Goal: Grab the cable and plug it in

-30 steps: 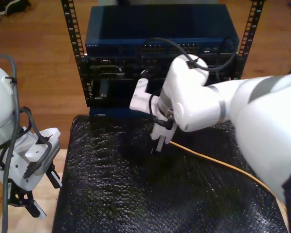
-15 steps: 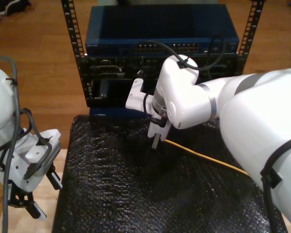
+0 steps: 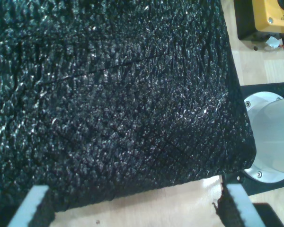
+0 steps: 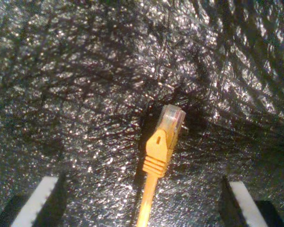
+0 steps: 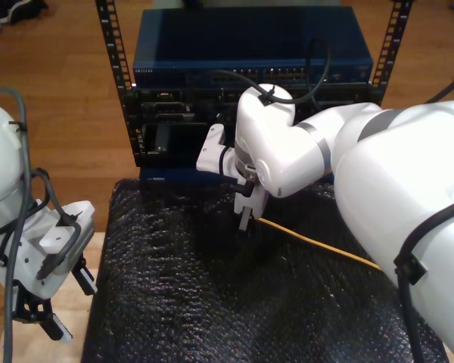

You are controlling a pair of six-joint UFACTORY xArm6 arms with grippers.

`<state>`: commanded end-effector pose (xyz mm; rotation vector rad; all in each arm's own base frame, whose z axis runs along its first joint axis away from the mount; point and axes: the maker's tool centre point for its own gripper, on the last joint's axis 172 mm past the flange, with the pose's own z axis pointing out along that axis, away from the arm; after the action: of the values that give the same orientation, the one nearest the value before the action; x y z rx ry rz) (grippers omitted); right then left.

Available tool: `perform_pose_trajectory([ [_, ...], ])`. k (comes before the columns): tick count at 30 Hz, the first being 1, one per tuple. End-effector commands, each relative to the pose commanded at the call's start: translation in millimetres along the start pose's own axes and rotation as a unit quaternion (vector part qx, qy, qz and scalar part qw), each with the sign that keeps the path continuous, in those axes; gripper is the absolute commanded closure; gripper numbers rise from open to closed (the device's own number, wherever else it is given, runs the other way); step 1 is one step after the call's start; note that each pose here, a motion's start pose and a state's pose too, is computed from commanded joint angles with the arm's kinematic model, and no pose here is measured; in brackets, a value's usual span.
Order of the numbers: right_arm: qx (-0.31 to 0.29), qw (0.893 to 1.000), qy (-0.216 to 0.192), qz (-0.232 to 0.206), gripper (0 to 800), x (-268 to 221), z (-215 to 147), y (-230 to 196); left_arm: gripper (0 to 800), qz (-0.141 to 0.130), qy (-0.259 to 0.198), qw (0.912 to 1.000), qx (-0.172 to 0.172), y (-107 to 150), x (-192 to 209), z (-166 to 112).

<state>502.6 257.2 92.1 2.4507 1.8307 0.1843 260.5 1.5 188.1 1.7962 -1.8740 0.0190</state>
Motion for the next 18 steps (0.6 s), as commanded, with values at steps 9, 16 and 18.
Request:
perform_pose_trajectory([
  [9,0.000,1.000,0.000,-0.001,115,3.4,3.9,3.5,0,0.000,0.000,1.0000,-0.001,0.3,0.0,0.6],
  [16,0.001,1.000,-0.002,0.001,188,2.4,6.7,3.4,0,0.000,0.001,1.0000,-0.002,0.6,-0.2,1.6],
  [18,0.001,1.000,-0.002,0.001,226,2.2,6.7,3.5,0,0.000,0.001,1.0000,-0.002,0.6,-0.2,1.6],
])
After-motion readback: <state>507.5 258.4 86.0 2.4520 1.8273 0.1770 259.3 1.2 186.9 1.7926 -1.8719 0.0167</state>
